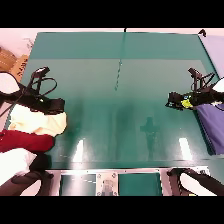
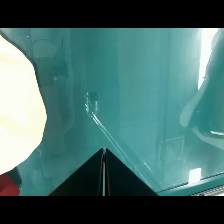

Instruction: Fold the shirts.

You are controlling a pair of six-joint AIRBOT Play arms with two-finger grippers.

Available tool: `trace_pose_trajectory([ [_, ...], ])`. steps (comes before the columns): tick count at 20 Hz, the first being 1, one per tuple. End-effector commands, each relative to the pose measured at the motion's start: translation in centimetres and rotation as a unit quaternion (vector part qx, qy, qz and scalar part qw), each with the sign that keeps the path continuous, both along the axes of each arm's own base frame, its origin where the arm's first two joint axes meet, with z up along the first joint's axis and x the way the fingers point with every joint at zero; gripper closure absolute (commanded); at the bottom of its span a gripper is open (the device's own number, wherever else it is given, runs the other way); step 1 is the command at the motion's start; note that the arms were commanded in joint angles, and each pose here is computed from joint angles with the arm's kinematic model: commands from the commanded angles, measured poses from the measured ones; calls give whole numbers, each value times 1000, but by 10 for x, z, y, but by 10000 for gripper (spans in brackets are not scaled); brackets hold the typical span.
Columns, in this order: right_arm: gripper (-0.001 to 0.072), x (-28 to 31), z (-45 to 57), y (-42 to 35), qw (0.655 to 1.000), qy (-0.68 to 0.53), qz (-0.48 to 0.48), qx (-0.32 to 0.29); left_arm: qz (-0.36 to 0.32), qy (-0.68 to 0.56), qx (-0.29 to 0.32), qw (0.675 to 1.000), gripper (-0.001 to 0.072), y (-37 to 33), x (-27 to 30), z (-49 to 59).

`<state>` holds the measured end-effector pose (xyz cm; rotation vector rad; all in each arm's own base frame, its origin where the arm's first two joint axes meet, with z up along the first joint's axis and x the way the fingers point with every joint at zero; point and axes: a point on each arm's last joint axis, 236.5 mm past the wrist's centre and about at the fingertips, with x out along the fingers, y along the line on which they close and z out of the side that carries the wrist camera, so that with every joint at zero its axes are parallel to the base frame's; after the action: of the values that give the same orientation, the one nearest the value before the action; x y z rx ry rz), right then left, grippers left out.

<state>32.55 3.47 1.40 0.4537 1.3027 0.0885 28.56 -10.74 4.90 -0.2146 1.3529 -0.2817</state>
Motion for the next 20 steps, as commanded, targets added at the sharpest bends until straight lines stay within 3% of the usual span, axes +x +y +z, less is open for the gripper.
trace_pose_trajectory([
  [1, 689, 0, 0, 0, 1000, 0, 0, 0, 0, 1, 0, 1000, 689, 0, -1, 0],
  [3, 689, 0, 0, 0, 1000, 0, 0, 0, -1, 2, 5, 1000, 688, 2, -1, -1],
  [5, 689, 0, 0, 0, 1000, 0, 0, 0, 1, -5, 46, 999, 685, 21, 2, -5],
  [6, 689, 0, 0, 0, 1000, 0, 0, 0, 2, -9, 85, 996, 488, 39, 4, -9],
  [7, 689, 0, 0, 0, 1000, 0, 0, 0, 23, -12, 140, 990, 151, 66, 7, -11],
  [8, 689, 0, 0, 0, 1000, 0, 0, 0, 44, -17, 195, 980, 27, 94, 10, -10],
  [10, 689, 0, 0, 0, 1000, 0, 0, 0, 52, -14, 277, 959, 15, 133, 7, -20],
  [17, 689, 0, 0, 0, 1000, 0, 0, 0, -5, 3, 287, 958, 40, 137, -32, -137],
  [18, 689, 0, 0, 0, 1000, 0, 0, 0, -10, -7, 288, 957, 220, 137, -29, -142],
  [20, 689, 0, 0, 0, 1000, 0, 0, 0, -15, -18, 292, 956, 685, 138, -25, -141],
])
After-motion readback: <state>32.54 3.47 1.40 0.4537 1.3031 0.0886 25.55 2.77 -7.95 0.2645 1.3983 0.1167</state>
